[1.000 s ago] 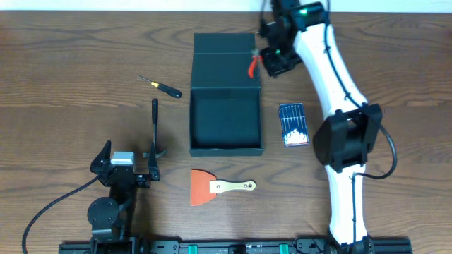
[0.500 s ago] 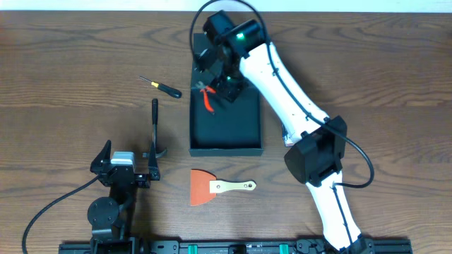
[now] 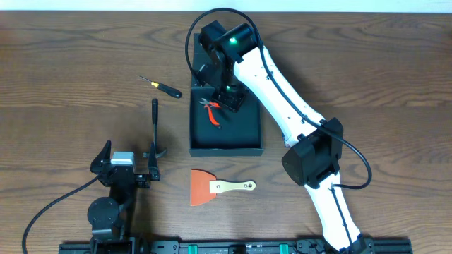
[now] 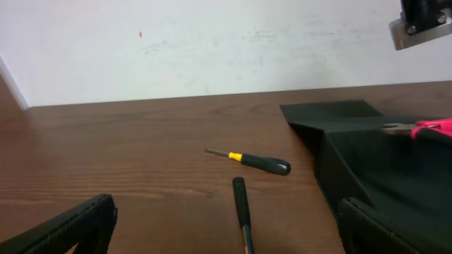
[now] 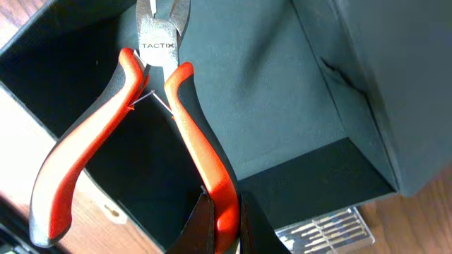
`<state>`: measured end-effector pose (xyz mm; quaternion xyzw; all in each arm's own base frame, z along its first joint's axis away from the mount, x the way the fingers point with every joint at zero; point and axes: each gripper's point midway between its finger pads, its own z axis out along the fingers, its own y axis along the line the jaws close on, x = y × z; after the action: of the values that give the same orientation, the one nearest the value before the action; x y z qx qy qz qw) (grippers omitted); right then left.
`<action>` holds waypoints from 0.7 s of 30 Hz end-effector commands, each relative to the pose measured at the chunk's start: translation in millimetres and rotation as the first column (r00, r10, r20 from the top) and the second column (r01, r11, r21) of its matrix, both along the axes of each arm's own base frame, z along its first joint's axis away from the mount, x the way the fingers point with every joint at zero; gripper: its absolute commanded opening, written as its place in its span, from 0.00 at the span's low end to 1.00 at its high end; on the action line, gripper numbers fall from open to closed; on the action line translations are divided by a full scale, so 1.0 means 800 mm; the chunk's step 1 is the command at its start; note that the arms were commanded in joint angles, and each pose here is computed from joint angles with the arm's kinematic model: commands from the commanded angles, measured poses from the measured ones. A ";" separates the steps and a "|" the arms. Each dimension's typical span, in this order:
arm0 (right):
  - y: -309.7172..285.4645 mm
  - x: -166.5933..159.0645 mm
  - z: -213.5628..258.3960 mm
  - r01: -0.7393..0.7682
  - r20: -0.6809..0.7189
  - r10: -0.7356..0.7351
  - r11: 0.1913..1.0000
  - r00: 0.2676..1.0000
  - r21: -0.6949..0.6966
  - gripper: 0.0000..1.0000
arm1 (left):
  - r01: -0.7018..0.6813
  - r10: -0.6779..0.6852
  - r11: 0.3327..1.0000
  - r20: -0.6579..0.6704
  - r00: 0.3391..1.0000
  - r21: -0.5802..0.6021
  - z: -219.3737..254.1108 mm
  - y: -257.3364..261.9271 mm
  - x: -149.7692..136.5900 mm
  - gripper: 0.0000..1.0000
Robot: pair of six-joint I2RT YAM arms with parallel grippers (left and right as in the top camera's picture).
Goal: Pack container
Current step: 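Carry the pliers left and lower them into the black box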
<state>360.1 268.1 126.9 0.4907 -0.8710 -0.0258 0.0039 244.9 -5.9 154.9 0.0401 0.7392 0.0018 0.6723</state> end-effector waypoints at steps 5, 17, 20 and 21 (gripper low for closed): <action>-0.004 -0.004 -0.018 -0.011 -0.028 0.010 1.000 1.000 -0.014 0.01 | 0.003 -0.002 1.000 -0.046 0.999 0.010 -0.019 0.000 -0.001 0.99; 0.006 0.009 -0.086 -0.013 -0.007 0.013 1.000 1.000 0.000 0.01 | 0.003 -0.002 1.000 -0.046 0.999 0.010 -0.019 0.000 -0.001 0.98; 0.006 0.011 -0.097 -0.011 -0.003 0.011 1.000 1.000 0.003 0.01 | 0.003 -0.002 1.000 -0.046 0.999 0.010 -0.019 0.000 -0.001 0.99; 0.006 0.011 -0.100 -0.011 -0.003 0.011 1.000 1.000 0.003 0.01 | 0.003 -0.002 1.000 -0.046 0.999 0.010 -0.019 0.000 -0.001 0.99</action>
<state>369.7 275.0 50.5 0.4925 -0.8699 -0.0259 0.0025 244.9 -5.9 154.9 0.0401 0.7392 0.0018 0.6723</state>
